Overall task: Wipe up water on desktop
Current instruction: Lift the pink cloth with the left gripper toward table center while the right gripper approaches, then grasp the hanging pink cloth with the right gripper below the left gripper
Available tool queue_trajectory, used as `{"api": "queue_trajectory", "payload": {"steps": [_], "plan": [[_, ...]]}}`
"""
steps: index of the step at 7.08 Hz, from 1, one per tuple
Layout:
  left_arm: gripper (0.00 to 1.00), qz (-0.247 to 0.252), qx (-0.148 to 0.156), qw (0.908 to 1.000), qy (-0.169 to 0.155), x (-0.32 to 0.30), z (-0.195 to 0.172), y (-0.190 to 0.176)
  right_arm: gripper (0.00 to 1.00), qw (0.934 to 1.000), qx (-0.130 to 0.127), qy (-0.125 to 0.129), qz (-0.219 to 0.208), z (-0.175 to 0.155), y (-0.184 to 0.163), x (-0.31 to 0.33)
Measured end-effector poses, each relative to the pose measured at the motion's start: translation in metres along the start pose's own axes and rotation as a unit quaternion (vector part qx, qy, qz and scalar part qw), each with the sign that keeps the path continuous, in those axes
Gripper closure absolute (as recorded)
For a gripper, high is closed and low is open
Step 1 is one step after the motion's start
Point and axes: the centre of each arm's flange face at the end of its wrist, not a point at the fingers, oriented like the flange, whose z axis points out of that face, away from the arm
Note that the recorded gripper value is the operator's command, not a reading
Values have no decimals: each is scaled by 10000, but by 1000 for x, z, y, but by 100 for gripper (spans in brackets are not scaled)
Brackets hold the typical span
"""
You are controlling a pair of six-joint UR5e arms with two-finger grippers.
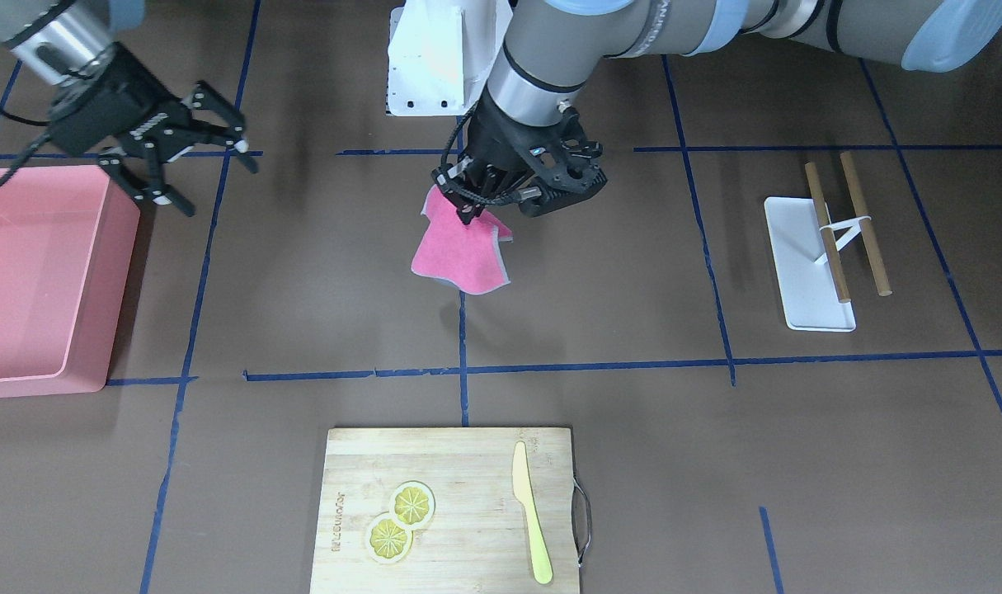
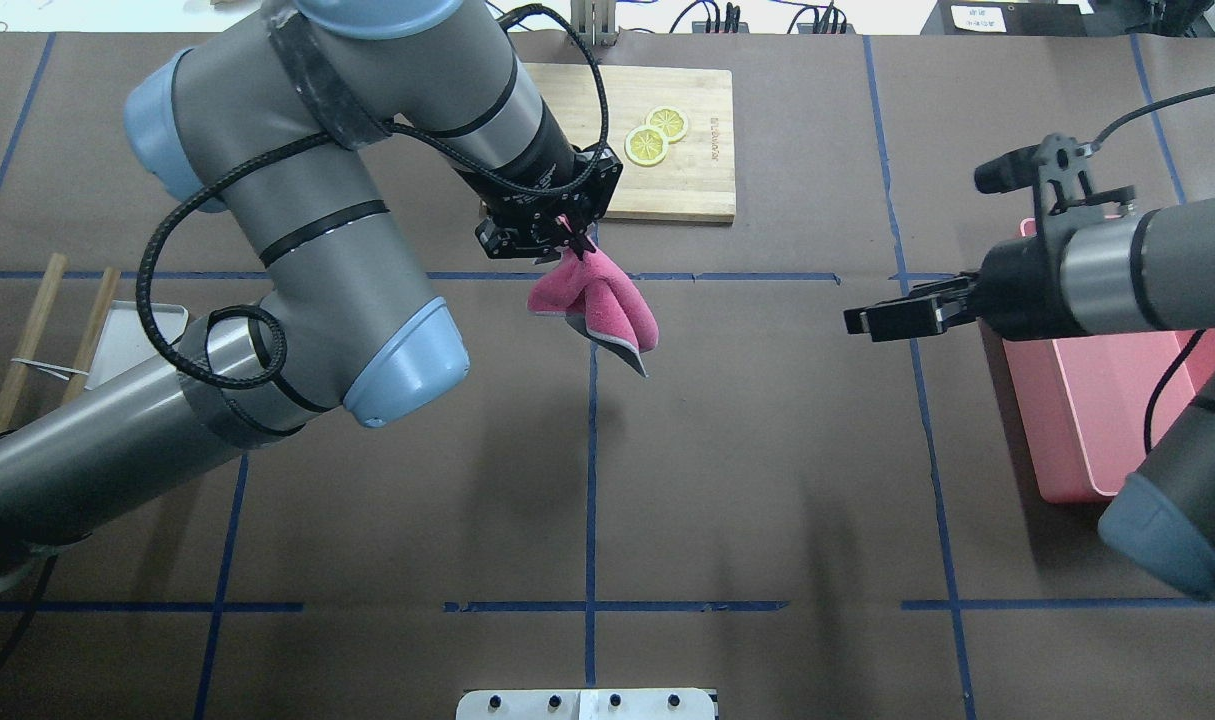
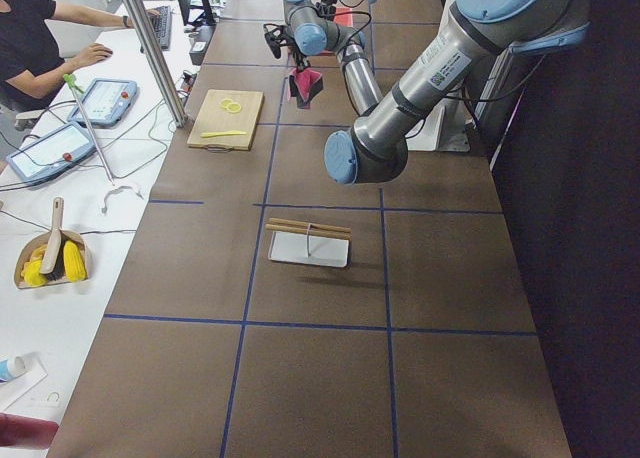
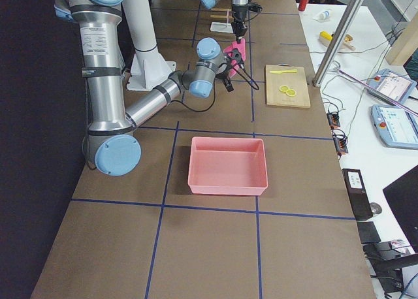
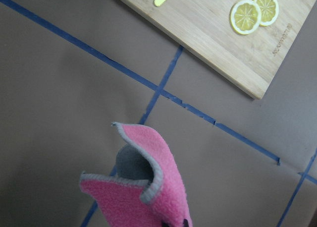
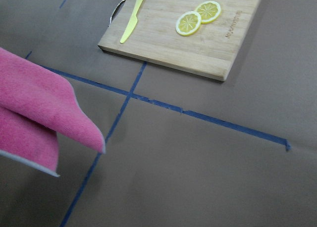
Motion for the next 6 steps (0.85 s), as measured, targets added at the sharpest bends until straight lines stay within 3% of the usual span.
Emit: {"api": "queue_trajectory", "payload": {"steps": [3,6], "plan": [[100,-328,-75,9994,-37,27,9,16,1,9981,442,-109,-404,65,23,-103],[100,-499,-203,9985,-76,27,17,37,2,9925,945,330,-703,96,25,-160]]}}
